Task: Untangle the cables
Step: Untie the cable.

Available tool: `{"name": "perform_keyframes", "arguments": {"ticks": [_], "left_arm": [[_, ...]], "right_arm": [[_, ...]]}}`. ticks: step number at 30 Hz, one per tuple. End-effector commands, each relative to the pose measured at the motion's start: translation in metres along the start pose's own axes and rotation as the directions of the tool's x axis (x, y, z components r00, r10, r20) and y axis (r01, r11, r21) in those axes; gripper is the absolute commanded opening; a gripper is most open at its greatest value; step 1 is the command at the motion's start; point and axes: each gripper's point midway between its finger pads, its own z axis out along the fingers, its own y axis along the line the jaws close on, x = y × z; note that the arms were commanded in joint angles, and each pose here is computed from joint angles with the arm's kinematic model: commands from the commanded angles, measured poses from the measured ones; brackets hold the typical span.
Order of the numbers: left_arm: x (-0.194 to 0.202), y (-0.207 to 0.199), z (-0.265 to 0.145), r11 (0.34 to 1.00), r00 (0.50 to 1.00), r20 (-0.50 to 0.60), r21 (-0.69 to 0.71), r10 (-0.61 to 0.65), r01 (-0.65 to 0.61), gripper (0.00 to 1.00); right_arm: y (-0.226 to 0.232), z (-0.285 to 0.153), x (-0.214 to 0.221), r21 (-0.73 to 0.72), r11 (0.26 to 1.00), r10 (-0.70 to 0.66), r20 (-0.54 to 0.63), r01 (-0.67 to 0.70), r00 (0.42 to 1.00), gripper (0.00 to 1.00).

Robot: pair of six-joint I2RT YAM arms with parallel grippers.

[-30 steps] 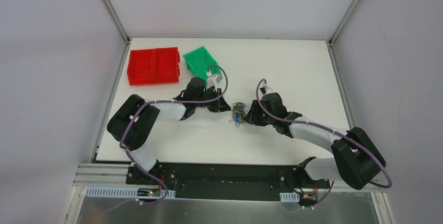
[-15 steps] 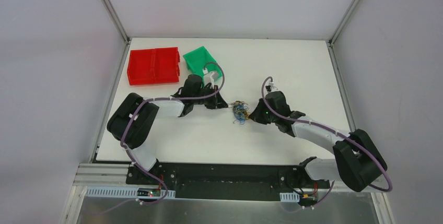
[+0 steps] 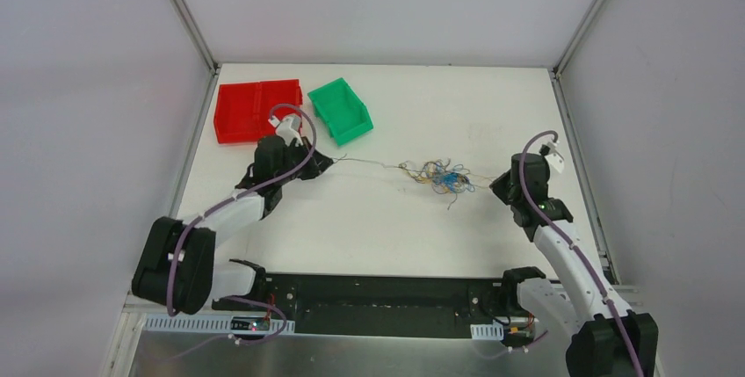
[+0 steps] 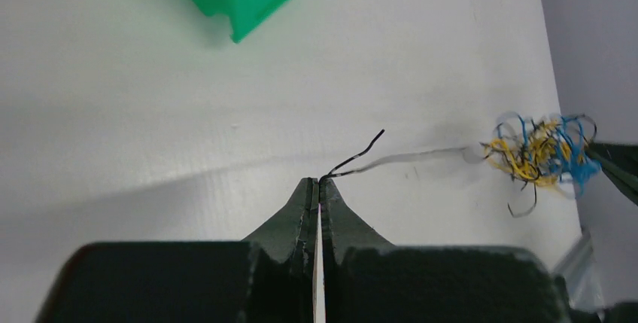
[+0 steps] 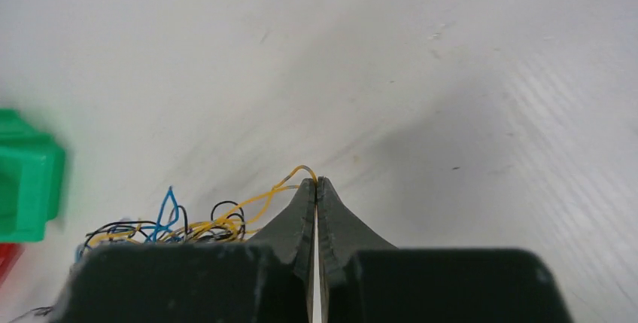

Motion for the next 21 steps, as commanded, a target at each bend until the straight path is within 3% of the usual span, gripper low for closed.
{"name": "perform_keyframes", "arguments": {"ticks": [1, 4, 7, 13, 16, 18, 21], "left_arm": [[-0.027, 0.052, -0.033, 0.951, 0.982, 0.170, -0.309, 0.081, -0.025, 0.00], [-0.038, 0.082, -0.063, 0.870, 0.960, 0.250, -0.492, 0.123, 0.016, 0.00], [-0.046, 0.097, -0.087, 0.813, 0.933, 0.323, -0.579, 0.156, 0.064, 0.00], [-0.045, 0.081, -0.079, 0.864, 0.937, 0.308, -0.504, 0.163, 0.015, 0.00], [-0.042, 0.050, -0.062, 0.933, 0.952, 0.247, -0.349, 0.179, -0.085, 0.00], [-0.037, 0.032, -0.052, 0.962, 0.958, 0.225, -0.244, 0.178, -0.121, 0.00], [-0.032, 0.019, -0.041, 0.976, 0.967, 0.183, -0.163, 0.176, -0.146, 0.00]], "right_arm": [[-0.047, -0.009, -0.027, 0.239, 0.969, 0.038, 0.097, -0.060, 0.995, 0.00], [-0.067, -0.009, -0.034, 0.315, 0.941, 0.088, 0.125, -0.123, 0.988, 0.00], [-0.079, -0.009, -0.035, 0.352, 0.918, 0.142, 0.137, -0.182, 0.980, 0.00], [-0.067, -0.007, -0.032, 0.288, 0.946, 0.129, 0.098, -0.152, 0.987, 0.00], [-0.049, -0.007, -0.026, 0.194, 0.975, 0.099, 0.037, -0.105, 0.994, 0.00], [-0.032, -0.008, -0.020, 0.095, 0.993, 0.075, -0.014, -0.074, 0.997, 0.08], [-0.013, -0.011, -0.015, -0.012, 0.999, 0.051, -0.055, -0.051, 0.997, 0.35]]}}
